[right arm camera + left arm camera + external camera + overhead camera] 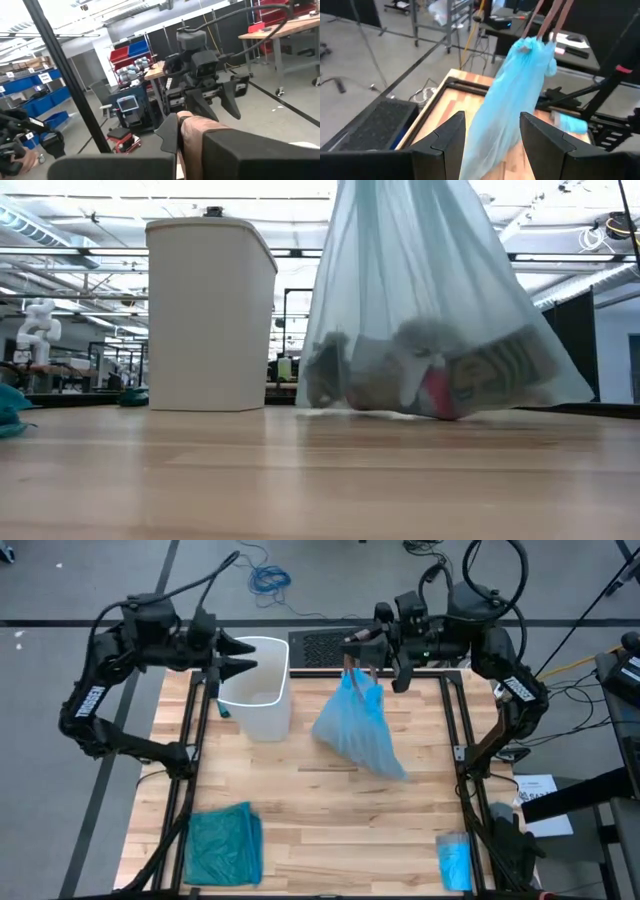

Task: Place trash/remove bag and relplace
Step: Close the blue trash bag

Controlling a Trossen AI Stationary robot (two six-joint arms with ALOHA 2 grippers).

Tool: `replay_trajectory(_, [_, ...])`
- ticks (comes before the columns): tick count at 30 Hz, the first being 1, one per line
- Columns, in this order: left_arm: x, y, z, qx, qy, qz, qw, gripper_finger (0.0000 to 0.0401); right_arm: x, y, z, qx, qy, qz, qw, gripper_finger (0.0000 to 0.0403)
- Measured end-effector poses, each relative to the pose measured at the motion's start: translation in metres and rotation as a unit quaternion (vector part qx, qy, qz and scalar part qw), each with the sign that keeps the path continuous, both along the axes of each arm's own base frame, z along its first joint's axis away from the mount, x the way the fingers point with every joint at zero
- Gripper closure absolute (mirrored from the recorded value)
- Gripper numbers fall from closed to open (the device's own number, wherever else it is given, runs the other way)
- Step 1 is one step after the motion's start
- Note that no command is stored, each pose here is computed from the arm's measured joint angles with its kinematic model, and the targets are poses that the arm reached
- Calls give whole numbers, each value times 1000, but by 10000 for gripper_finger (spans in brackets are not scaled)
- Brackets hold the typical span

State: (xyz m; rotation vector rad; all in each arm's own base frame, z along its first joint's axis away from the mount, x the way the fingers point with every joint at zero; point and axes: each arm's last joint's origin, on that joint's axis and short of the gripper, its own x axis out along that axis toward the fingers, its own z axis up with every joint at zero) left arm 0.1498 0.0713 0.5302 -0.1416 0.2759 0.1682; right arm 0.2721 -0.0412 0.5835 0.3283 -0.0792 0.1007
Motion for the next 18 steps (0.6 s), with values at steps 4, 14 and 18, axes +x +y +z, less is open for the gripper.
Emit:
replay_trajectory(4, [3, 1, 0, 3, -7, -7, 1000, 219, 0, 0, 0, 0, 0, 1, 1000, 403])
replay_trajectory(14, [4, 1, 0, 7, -10, -9, 1000, 219, 0, 0, 2, -2, -11, 3, 1000, 403])
replay_trajectory(18, [4, 2, 0, 7, -10, -9, 1000, 219, 0, 0, 2, -3, -13, 4, 1000, 403])
